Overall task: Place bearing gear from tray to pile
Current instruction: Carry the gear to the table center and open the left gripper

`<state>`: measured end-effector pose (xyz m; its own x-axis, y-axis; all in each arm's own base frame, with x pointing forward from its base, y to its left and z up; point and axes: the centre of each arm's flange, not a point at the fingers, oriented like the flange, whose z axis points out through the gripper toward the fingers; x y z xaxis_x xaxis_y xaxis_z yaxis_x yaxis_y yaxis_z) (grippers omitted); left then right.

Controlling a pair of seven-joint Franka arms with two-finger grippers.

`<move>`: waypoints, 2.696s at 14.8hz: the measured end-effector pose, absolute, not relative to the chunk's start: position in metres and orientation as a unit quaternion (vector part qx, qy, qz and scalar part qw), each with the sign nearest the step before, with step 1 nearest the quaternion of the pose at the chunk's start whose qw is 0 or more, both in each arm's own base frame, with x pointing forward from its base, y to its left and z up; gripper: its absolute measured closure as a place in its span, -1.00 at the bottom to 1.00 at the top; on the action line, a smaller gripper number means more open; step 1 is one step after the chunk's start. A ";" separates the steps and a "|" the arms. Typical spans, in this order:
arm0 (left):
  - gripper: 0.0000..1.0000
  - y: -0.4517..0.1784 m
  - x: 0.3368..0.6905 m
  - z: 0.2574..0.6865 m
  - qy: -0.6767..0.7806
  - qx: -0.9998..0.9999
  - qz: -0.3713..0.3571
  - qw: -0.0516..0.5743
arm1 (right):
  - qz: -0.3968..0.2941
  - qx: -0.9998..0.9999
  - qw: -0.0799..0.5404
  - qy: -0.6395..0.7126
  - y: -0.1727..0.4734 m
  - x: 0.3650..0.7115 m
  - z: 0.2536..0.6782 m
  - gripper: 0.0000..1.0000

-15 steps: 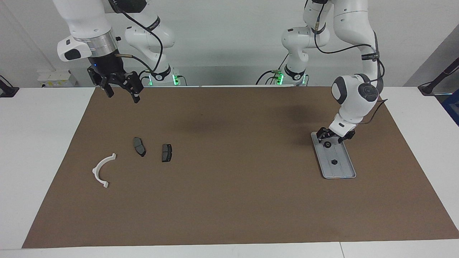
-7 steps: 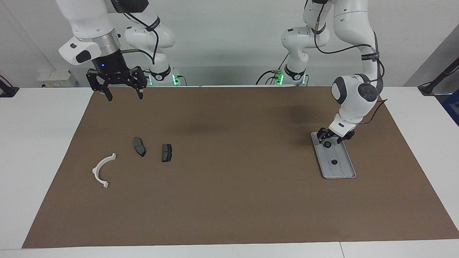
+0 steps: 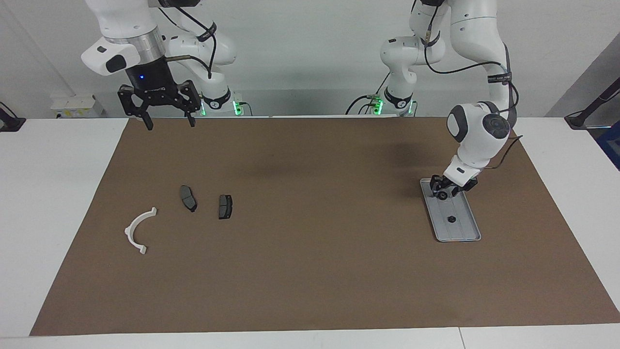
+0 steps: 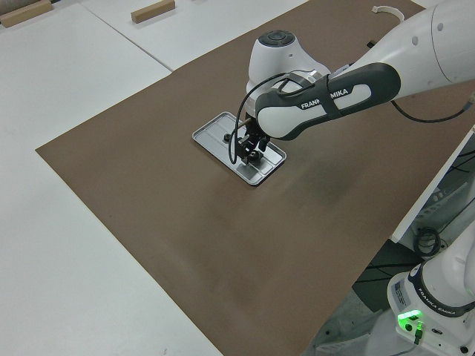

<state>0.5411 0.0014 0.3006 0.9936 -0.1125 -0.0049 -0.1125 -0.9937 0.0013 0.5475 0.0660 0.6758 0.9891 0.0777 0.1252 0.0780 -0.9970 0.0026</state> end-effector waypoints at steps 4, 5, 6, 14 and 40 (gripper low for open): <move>-0.21 0.001 0.542 0.300 -0.056 0.998 0.001 0.000 | -0.051 -0.997 -0.001 -0.058 0.066 0.543 0.676 -1.00; -0.17 0.001 0.542 0.300 -0.056 0.998 0.002 0.000 | -0.049 -0.997 -0.001 -0.059 0.066 0.542 0.675 -1.00; 0.03 0.001 0.542 0.300 -0.056 0.998 0.002 0.000 | -0.047 -0.997 -0.001 -0.059 0.066 0.542 0.674 -1.00; 0.31 0.001 0.553 0.317 -0.054 0.999 -0.003 0.001 | -0.045 -0.996 -0.003 -0.076 0.087 0.539 0.635 -1.00; 0.31 -0.403 0.559 0.360 0.075 0.997 0.031 -0.003 | -0.055 -0.998 0.019 -0.036 0.072 0.607 0.412 -1.00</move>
<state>0.5588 -0.4029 0.3596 0.9867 0.1503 0.0617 0.1506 -0.9886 -0.0009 0.6072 0.0721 0.4125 0.9914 0.0698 0.1105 0.0740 -0.9967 -0.0339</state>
